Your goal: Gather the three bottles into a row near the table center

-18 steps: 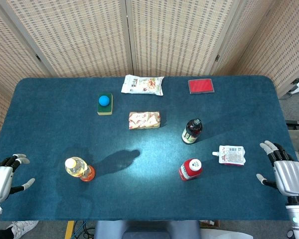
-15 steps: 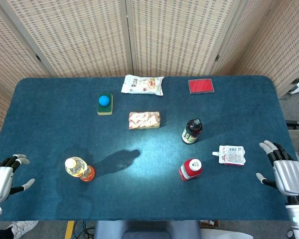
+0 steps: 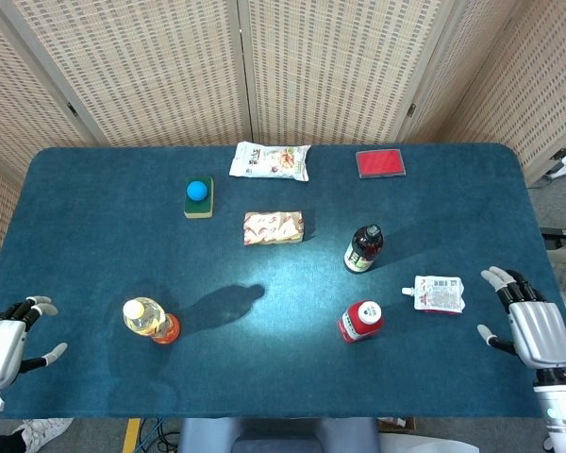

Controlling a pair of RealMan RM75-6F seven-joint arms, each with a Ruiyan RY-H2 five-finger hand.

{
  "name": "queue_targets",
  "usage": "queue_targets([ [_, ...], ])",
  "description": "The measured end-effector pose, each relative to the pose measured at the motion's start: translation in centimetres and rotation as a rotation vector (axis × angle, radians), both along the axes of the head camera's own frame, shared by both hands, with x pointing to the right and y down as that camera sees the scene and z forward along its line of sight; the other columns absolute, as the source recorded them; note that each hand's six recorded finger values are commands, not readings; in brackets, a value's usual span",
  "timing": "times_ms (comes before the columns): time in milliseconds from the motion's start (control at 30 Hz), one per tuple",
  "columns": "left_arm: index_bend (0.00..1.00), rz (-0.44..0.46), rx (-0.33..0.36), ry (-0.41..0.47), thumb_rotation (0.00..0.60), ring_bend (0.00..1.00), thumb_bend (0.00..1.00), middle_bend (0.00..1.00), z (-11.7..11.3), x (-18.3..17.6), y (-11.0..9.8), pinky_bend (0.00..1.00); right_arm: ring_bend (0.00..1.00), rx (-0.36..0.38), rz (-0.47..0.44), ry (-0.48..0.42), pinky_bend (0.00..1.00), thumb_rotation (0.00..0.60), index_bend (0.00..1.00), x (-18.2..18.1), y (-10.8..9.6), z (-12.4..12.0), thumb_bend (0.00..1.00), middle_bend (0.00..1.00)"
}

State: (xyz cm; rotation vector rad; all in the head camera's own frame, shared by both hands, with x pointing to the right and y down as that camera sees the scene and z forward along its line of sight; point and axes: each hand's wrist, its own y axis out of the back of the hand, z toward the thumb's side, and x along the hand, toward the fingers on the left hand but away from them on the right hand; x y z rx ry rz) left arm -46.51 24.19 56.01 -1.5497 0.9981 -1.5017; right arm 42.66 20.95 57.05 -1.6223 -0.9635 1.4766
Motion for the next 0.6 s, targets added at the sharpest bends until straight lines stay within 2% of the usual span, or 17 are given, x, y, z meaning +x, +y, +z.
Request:
queue_targets([
  [300,0.41,-0.011,-0.002,0.007,0.600,0.34,0.06,0.32,-0.2,-0.2,0.1,0.54,0.13,0.000,-0.059,-0.020,0.36,0.600,0.18,-1.2,0.0,0.8,0.18,0.18],
  [600,0.41,-0.017,-0.019,0.001,0.600,0.34,0.06,0.32,0.2,-0.3,0.1,0.54,0.13,-0.019,-0.125,-0.097,0.37,0.600,0.18,-3.6,0.1,2.3,0.13,0.18],
])
